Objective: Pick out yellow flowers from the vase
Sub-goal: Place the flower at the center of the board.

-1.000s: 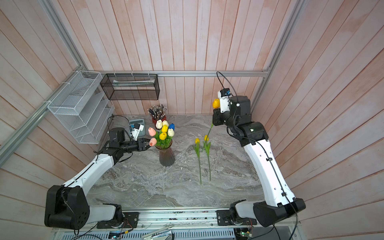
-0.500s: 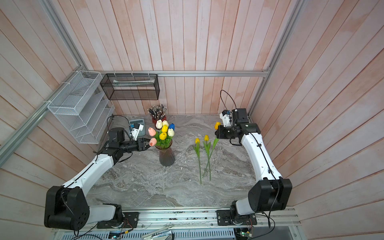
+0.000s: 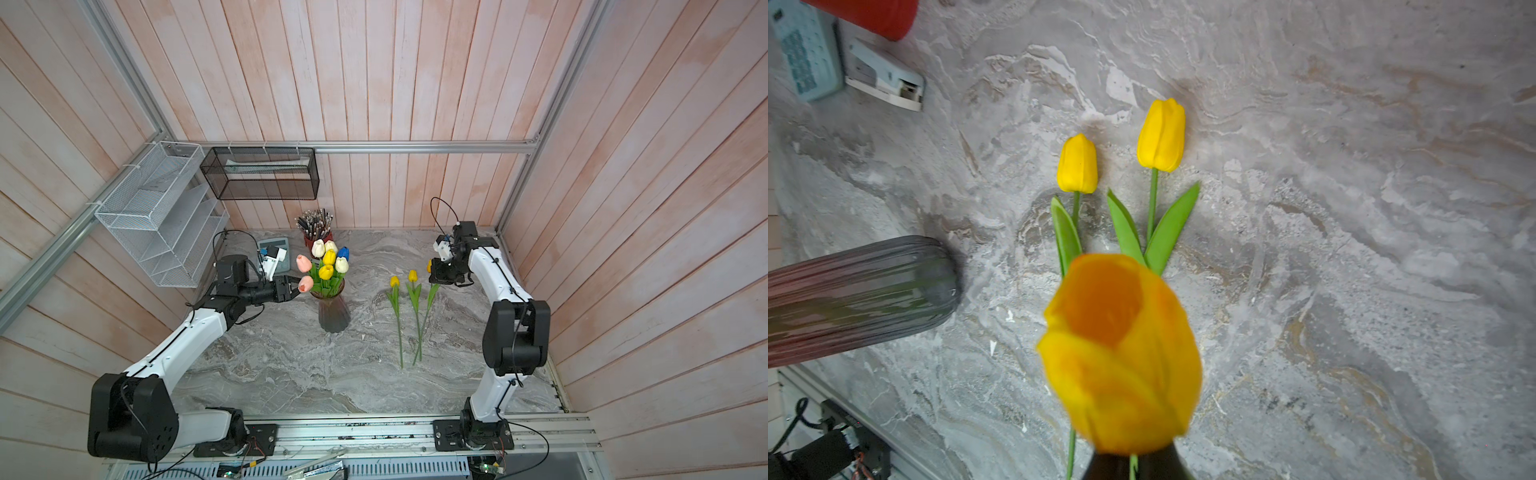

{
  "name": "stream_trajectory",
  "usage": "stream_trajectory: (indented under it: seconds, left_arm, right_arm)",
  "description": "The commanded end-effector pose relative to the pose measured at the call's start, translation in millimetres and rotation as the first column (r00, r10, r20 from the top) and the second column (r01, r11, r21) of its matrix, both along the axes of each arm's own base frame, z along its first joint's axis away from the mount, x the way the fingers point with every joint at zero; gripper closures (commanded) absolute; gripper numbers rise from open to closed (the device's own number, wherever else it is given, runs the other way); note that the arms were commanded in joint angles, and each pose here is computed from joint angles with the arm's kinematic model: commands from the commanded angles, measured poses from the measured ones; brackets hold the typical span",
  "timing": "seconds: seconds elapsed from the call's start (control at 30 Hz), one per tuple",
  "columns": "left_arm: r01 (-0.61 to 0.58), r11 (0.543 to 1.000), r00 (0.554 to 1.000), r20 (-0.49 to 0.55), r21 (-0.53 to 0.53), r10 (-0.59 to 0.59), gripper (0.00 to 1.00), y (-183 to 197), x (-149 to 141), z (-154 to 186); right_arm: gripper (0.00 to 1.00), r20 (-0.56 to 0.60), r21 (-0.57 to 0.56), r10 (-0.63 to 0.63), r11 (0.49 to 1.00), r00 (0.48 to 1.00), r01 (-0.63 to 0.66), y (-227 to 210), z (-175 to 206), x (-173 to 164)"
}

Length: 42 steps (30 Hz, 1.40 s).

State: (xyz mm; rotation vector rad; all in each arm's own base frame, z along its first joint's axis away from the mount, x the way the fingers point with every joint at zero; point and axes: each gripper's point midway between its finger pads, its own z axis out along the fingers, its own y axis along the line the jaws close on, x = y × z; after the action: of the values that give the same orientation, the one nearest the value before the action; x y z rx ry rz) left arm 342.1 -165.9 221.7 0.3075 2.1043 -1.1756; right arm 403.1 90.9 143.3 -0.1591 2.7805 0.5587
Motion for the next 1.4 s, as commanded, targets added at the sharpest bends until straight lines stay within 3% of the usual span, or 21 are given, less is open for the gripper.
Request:
stream_trajectory:
  seconds: [0.0,0.23,0.7,1.07,1.37]
  left_arm:
    - [-0.011,1.000,0.999,0.043,0.016,0.010,0.52,4.4,-1.7,10.1]
    - [-0.008,1.000,0.999,0.041,0.016,0.008,0.52,4.3,-3.5,10.1]
    - [-0.013,1.000,0.999,0.046,0.022,0.012,0.52,5.1,-4.7,10.6]
    - [-0.016,1.000,0.999,0.049,0.026,0.014,0.52,5.8,-6.1,12.0]
    - [-0.017,0.999,0.999,0.050,0.029,0.015,0.52,6.1,-7.1,12.1]
  right_arm:
    - [1.00,-0.022,-0.100,0.001,0.995,1.000,-0.003,-18.6,-4.8,2.9]
    - [1.00,-0.071,-0.161,-0.007,0.987,0.997,-0.004,-32.3,-25.8,12.6]
    - [0.99,-0.091,-0.130,0.033,0.991,0.995,-0.045,-24.3,-54.3,44.5]
    - [0.94,-0.083,-0.065,0.076,0.995,0.994,-0.081,-10.4,-80.9,53.2]
    - [0.82,-0.067,-0.073,0.075,0.994,0.995,-0.080,-5.0,-80.9,54.3]
